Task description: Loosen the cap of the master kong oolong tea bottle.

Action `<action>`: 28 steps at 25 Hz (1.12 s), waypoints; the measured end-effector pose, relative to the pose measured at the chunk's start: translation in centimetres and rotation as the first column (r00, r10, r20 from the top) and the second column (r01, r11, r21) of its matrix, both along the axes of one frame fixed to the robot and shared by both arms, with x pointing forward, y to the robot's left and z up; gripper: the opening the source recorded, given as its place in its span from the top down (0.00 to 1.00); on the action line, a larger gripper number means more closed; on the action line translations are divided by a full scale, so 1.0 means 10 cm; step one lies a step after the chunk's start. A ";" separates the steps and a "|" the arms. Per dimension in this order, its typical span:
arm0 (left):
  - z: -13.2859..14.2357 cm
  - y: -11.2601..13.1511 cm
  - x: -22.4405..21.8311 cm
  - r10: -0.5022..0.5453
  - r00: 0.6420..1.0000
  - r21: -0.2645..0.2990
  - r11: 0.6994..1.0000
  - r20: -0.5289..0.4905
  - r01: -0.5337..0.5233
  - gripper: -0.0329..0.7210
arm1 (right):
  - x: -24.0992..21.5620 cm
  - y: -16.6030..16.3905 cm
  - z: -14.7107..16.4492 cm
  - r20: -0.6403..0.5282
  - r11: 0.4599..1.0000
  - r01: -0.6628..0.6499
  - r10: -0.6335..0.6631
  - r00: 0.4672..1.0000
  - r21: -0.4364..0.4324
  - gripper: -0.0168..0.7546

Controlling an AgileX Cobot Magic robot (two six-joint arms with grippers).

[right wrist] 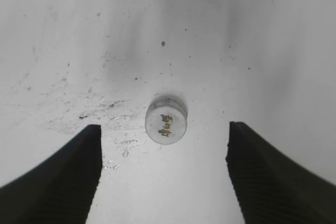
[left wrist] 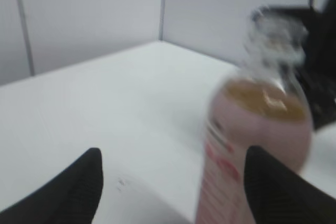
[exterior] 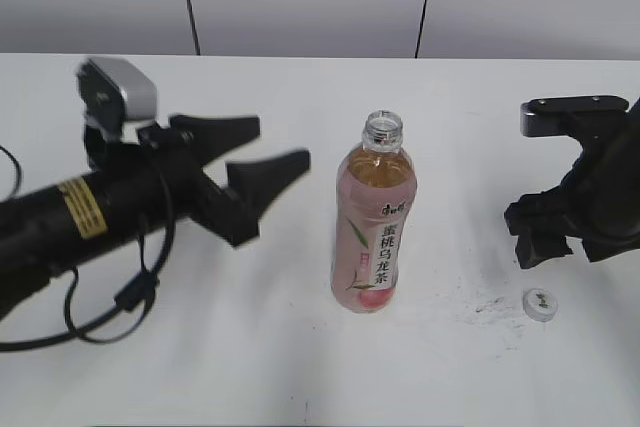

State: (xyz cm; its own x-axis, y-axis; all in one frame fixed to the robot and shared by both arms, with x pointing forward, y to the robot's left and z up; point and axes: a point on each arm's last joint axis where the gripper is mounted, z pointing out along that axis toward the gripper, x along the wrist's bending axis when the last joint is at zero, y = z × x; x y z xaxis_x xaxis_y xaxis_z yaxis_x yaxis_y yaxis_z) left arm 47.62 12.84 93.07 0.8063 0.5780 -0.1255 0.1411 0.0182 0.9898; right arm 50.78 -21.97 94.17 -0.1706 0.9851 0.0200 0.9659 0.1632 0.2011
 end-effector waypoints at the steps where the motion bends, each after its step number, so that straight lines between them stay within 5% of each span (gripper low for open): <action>1: 0.10 0.07 0.05 0.061 0.998 -0.015 0.998 0.001 -0.061 0.30 | 0.00 0.00 0.01 0.002 1.000 -0.001 0.001 1.000 0.000 0.26; 4: 0.43 0.26 0.27 0.221 0.975 0.063 0.974 -0.012 -0.219 0.31 | 0.00 0.00 0.01 0.002 1.000 -0.002 0.002 1.000 0.000 0.26; 6: 0.57 0.41 0.43 0.362 0.925 0.152 0.927 -0.112 -0.344 0.31 | 0.00 0.00 0.01 0.002 1.000 -0.002 0.002 1.000 0.000 0.26; 12: 1.02 1.07 0.56 0.674 0.666 0.223 0.737 -0.321 -0.638 0.31 | -0.07 -0.02 0.11 -0.018 1.000 -0.008 0.008 1.000 -0.009 0.26; 16: 1.29 1.37 0.24 0.763 0.542 0.302 0.641 -0.352 -0.706 0.31 | -0.18 -0.06 0.31 -0.002 1.000 -0.027 0.027 1.000 -0.012 0.26; 20: 1.60 1.49 -0.22 0.793 0.492 0.335 0.601 -0.359 -0.725 0.31 | -0.37 -0.12 0.61 0.028 0.999 -0.041 0.042 0.999 -0.011 0.26; 22: 1.74 1.53 -0.50 0.794 0.497 0.337 0.602 -0.350 -0.724 0.31 | -0.53 -0.16 0.78 0.026 0.998 -0.060 0.061 0.998 -0.017 0.26; 28: 1.90 1.68 -1.35 0.811 0.504 0.456 0.585 -0.298 -0.671 0.31 | -0.97 -0.30 1.14 0.023 0.995 -0.098 0.099 0.995 -0.029 0.26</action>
State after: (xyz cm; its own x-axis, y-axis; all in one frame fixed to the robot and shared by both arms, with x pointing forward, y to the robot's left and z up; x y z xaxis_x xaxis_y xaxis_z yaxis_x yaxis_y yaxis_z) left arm 34.09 29.63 112.05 -0.0492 0.9954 -0.0816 0.5976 0.0948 0.7962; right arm 41.06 -24.95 105.62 -0.2667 0.9637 -0.0129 0.9399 0.2630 0.2179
